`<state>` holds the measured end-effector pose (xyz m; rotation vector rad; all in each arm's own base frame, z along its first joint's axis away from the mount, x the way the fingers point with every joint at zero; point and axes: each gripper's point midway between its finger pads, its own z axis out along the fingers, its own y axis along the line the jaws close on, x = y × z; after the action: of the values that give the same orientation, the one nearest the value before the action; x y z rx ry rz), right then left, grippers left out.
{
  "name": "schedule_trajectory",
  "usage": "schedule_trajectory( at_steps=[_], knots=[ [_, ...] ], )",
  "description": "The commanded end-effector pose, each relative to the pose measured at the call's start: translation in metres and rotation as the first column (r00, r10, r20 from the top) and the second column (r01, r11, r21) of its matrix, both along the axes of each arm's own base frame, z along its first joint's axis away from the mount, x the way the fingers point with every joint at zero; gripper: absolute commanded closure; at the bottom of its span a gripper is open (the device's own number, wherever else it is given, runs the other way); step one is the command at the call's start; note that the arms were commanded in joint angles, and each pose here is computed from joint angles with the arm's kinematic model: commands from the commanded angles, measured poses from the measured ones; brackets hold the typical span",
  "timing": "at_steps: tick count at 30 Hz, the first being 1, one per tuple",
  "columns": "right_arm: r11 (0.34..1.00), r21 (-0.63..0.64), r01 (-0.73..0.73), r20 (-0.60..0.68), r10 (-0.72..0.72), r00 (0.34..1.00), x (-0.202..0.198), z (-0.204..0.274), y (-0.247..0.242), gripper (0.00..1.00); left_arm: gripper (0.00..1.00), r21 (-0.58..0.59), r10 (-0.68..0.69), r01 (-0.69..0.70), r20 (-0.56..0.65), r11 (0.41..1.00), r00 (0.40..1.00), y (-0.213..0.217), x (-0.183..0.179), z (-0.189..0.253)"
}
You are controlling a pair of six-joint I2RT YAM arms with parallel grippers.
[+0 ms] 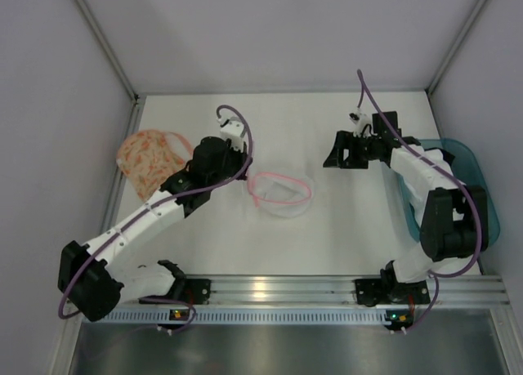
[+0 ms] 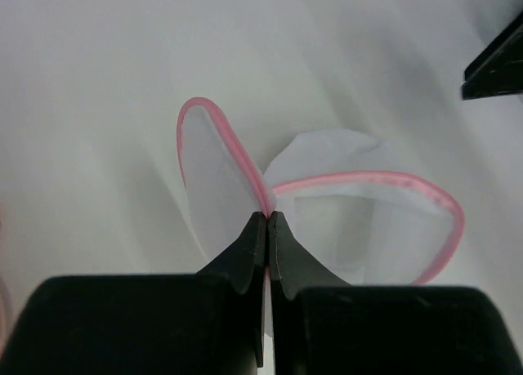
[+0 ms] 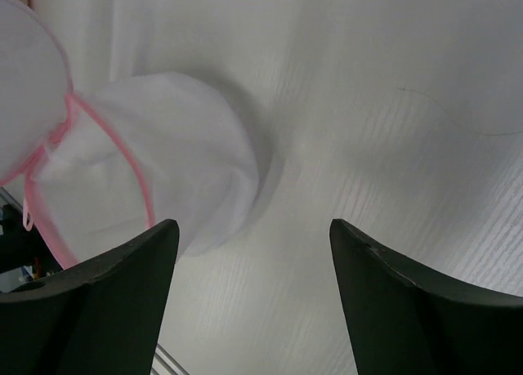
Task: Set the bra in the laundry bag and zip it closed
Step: Open the laundry bag at the center of the board.
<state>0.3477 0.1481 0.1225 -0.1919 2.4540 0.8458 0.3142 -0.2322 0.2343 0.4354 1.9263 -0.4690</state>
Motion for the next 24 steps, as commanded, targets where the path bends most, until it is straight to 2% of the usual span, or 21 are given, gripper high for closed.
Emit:
schedule_trajectory(
  at_steps=[1, 3, 5, 6, 8, 10, 14, 15, 17, 18, 19, 22, 24],
  knots=[
    [1.0, 0.024, -0.015, 0.111, 0.012, 0.994, 0.011, 0.035, 0.005, 0.25, 1.0, -0.171, 0.178, -0.198, -0.126, 0.965, 0.976, 0.029, -0.007, -0.016],
    [1.0, 0.022, -0.019, 0.109, 0.016, 0.994, 0.01, 0.035, 0.005, 0.25, 1.0, -0.229, 0.207, -0.264, -0.245, 0.937, 0.947, 0.036, -0.016, -0.03],
    [1.0, 0.023, -0.02, 0.111, 0.017, 0.994, 0.008, 0.037, 0.005, 0.24, 0.99, -0.227, 0.285, -0.372, -0.341, 0.9, 0.896, 0.064, -0.021, -0.053],
    [1.0, 0.024, -0.018, 0.12, 0.015, 0.993, 0.008, 0.039, 0.004, 0.24, 0.88, -0.247, 0.313, -0.424, -0.388, 0.871, 0.867, 0.071, -0.023, -0.059],
    [0.999, 0.031, -0.016, 0.154, 0.012, 0.988, 0.006, 0.046, 0.004, 0.25, 0.88, -0.24, 0.36, -0.503, -0.457, 0.83, 0.813, 0.09, -0.033, -0.075],
    [0.999, 0.036, -0.016, 0.179, 0.009, 0.984, 0.003, 0.05, 0.004, 0.27, 0.84, -0.208, 0.395, -0.554, -0.508, 0.807, 0.765, 0.103, -0.043, -0.092],
    [0.999, 0.035, -0.035, 0.18, 0.028, 0.983, -0.005, 0.05, 0.006, 0.32, 0.78, -0.209, 0.412, -0.582, -0.525, 0.785, 0.745, 0.116, -0.056, -0.094],
    [0.999, 0.028, -0.039, 0.175, 0.033, 0.984, -0.007, 0.046, 0.005, 0.33, 0.73, -0.201, 0.419, -0.588, -0.528, 0.784, 0.739, 0.12, -0.062, -0.094],
    [0.999, 0.025, -0.046, 0.168, 0.041, 0.985, -0.009, 0.043, 0.006, 0.34, 0.45, -0.193, 0.428, -0.596, -0.531, 0.779, 0.731, 0.124, -0.066, -0.092],
    [0.999, 0.02, -0.051, 0.162, 0.047, 0.986, -0.012, 0.039, 0.006, 0.34, 0.35, -0.188, 0.427, -0.593, -0.53, 0.783, 0.732, 0.125, -0.071, -0.089],
    [0.998, 0.02, -0.057, 0.157, 0.053, 0.986, -0.013, 0.037, 0.008, 0.33, 0.15, -0.179, 0.429, -0.591, -0.529, 0.787, 0.732, 0.127, -0.074, -0.088],
    [0.997, 0.012, -0.078, 0.163, 0.075, 0.984, -0.017, 0.035, 0.012, 0.33, 0.06, -0.162, 0.467, -0.592, -0.467, 0.789, 0.751, 0.139, -0.073, -0.075],
    [0.996, 0.011, -0.093, 0.17, 0.09, 0.981, -0.019, 0.036, 0.016, 0.33, 0.06, -0.142, 0.482, -0.567, -0.388, 0.811, 0.786, 0.147, -0.069, -0.062]
  ],
)
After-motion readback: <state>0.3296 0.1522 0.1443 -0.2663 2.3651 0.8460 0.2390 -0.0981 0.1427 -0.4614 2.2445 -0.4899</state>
